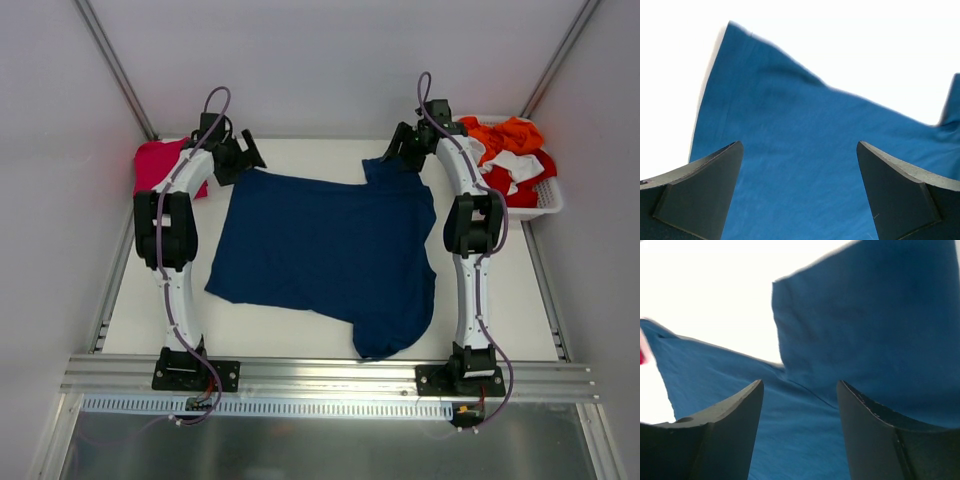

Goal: Fold and stack the t-shirts
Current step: Flatten out the tshirt

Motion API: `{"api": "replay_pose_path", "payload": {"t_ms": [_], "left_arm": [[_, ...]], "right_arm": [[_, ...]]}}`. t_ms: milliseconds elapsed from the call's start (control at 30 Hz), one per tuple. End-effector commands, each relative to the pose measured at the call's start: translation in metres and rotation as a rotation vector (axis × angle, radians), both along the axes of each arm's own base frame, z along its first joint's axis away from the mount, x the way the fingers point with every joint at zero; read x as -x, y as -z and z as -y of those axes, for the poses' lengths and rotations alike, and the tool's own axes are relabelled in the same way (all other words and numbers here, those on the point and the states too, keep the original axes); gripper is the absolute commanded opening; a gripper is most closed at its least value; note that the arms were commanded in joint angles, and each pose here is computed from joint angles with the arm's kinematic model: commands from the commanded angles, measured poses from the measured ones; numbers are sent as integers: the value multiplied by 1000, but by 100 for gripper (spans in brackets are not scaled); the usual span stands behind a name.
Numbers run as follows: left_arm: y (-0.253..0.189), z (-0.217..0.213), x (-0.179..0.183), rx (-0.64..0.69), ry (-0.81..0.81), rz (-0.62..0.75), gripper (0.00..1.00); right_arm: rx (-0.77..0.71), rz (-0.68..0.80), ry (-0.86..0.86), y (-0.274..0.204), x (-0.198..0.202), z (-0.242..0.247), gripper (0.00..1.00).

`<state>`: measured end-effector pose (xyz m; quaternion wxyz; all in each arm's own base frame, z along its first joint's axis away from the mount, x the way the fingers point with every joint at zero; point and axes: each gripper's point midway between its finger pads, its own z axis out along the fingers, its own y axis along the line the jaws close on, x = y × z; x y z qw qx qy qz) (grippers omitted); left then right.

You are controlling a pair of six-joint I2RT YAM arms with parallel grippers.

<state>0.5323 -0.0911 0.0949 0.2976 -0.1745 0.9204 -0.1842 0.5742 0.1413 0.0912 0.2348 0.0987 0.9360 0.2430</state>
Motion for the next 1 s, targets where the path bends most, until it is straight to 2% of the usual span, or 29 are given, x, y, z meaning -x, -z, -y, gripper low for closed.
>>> {"api": "replay_pose_path", "payload": {"t_ms": [0, 100, 200, 333, 433, 500, 633, 767, 867, 967], "left_arm": [[-6, 12, -16, 135, 35, 7, 98], [-1, 10, -21, 121, 48, 13, 98], [10, 7, -18, 104, 42, -8, 98], [36, -2, 13, 66, -13, -92, 98], [31, -5, 21, 8, -1, -65, 98], [28, -6, 18, -10, -5, -54, 98], [27, -4, 14, 1, -2, -49, 98], [25, -5, 11, -4, -8, -43, 98], [18, -6, 1, -15, -12, -14, 98], [-2, -4, -24, -61, 0, 67, 96]], "right_arm": [[-84, 125, -17, -43, -17, -16, 64], [-53, 130, -16, -43, -16, -13, 65], [10, 69, -10, -31, -1, -5, 66], [72, -13, -66, -14, 36, -4, 62], [235, -16, -68, -3, 50, 7, 62], [273, -21, -71, 2, 49, 7, 62], [279, -91, -76, 22, 43, 6, 62], [270, -61, -57, 19, 33, 4, 62], [270, -47, -37, 15, 29, 4, 63], [249, -35, -34, 8, 29, 0, 63]]}}
